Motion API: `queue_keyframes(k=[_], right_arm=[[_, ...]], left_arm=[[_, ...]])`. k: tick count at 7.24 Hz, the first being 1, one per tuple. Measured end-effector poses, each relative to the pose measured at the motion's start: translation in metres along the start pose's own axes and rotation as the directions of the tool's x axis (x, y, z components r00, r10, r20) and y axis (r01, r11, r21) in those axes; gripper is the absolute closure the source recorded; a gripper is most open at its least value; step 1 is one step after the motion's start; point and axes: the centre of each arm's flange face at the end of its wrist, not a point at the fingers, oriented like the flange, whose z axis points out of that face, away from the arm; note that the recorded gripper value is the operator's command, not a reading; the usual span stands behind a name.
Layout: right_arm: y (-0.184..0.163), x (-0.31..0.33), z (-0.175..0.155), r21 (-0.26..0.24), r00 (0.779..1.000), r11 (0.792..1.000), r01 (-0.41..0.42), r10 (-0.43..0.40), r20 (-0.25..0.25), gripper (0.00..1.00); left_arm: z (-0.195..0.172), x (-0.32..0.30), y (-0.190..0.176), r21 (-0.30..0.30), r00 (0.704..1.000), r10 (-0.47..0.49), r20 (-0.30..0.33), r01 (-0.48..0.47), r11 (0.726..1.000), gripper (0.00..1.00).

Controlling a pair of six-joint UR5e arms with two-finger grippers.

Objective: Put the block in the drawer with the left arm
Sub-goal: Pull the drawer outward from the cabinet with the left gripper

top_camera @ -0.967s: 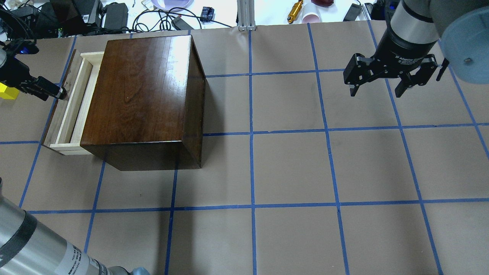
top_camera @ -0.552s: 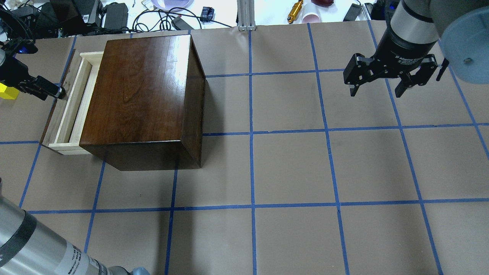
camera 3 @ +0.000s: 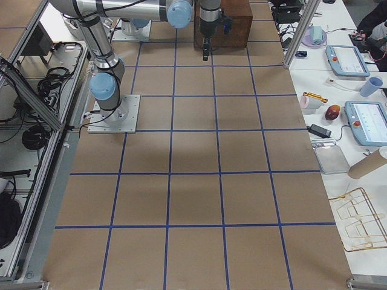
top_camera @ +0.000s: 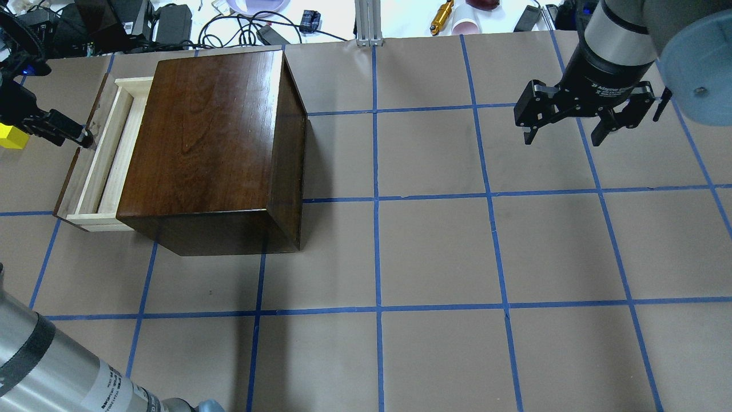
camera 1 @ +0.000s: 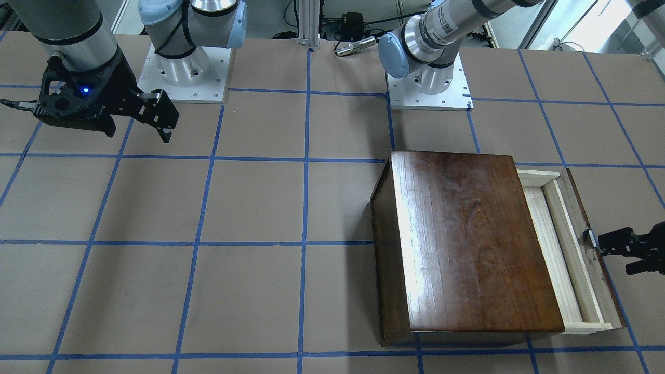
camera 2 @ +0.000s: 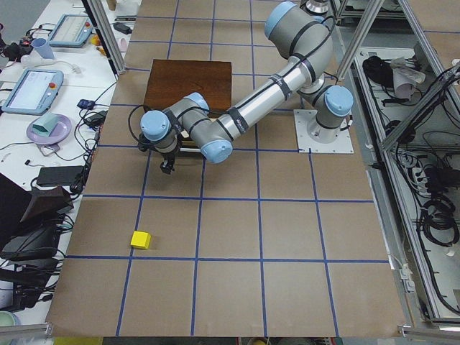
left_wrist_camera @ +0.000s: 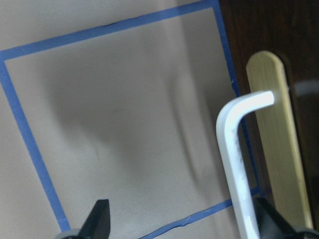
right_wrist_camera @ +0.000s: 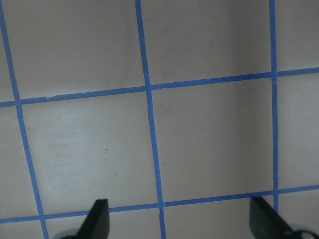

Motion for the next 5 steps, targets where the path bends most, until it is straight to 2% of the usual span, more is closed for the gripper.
queue_keyframes(k=[5], right_arm=[[0.0,0.0,0.0003,-0.001,1.0,1.0,0.0,0.0,0.0,0.0]], left_arm=[[-0.006,-0.0019,-0.001,-0.005,1.0,0.002,0.017,-0.002,1.0,0.0]])
